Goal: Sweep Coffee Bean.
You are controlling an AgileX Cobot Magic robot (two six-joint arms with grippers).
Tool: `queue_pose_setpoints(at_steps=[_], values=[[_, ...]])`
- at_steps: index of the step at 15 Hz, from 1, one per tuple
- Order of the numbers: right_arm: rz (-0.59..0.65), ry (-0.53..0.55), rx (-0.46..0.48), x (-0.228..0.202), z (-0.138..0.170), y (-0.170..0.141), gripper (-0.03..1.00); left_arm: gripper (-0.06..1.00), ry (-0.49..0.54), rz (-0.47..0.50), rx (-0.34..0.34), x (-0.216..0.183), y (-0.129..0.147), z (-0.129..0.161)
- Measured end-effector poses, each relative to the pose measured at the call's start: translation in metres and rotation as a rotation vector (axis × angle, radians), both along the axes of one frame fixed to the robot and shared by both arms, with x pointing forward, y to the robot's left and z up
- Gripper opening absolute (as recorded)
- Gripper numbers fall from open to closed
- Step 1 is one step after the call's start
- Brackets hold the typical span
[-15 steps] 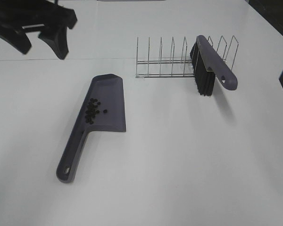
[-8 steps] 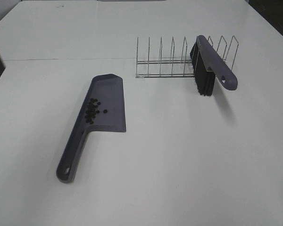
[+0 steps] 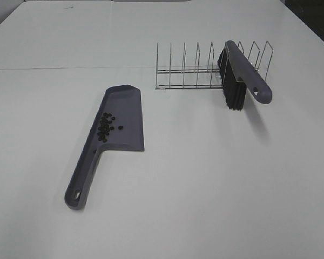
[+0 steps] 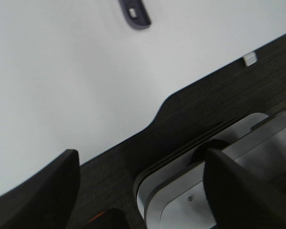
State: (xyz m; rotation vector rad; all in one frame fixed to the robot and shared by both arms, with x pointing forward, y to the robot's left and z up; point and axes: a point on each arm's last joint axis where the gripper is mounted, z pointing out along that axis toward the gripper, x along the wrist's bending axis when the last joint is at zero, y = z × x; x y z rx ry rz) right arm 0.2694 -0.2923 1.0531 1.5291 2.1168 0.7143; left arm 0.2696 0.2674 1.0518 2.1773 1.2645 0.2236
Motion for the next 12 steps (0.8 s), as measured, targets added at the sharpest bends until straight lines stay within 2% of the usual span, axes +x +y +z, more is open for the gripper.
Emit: queue_pose_setpoints(at_steps=[3,4,5,7,12], values=[[0.049,-0.124,0.024,-0.020,0.001,-0.004,0.73,0.68,-0.238,-0.055,-0.102,-0.031,0.011,0.006],[0.072,-0.203,0.041,-0.033,0.001,-0.007,0.73,0.68,-0.396,-0.049,-0.146,-0.044,0.019,0.007],[0.073,-0.229,0.047,-0.037,0.001,-0.008,0.73,0.68,-0.437,-0.040,-0.158,-0.045,0.021,0.005],[0.083,-0.245,0.054,-0.040,0.001,-0.008,0.73,0.68,-0.472,-0.016,-0.174,-0.043,0.021,0.002],[0.108,-0.295,0.041,-0.036,0.002,-0.007,0.73,0.68,-0.465,0.060,-0.165,-0.040,0.026,0.002]])
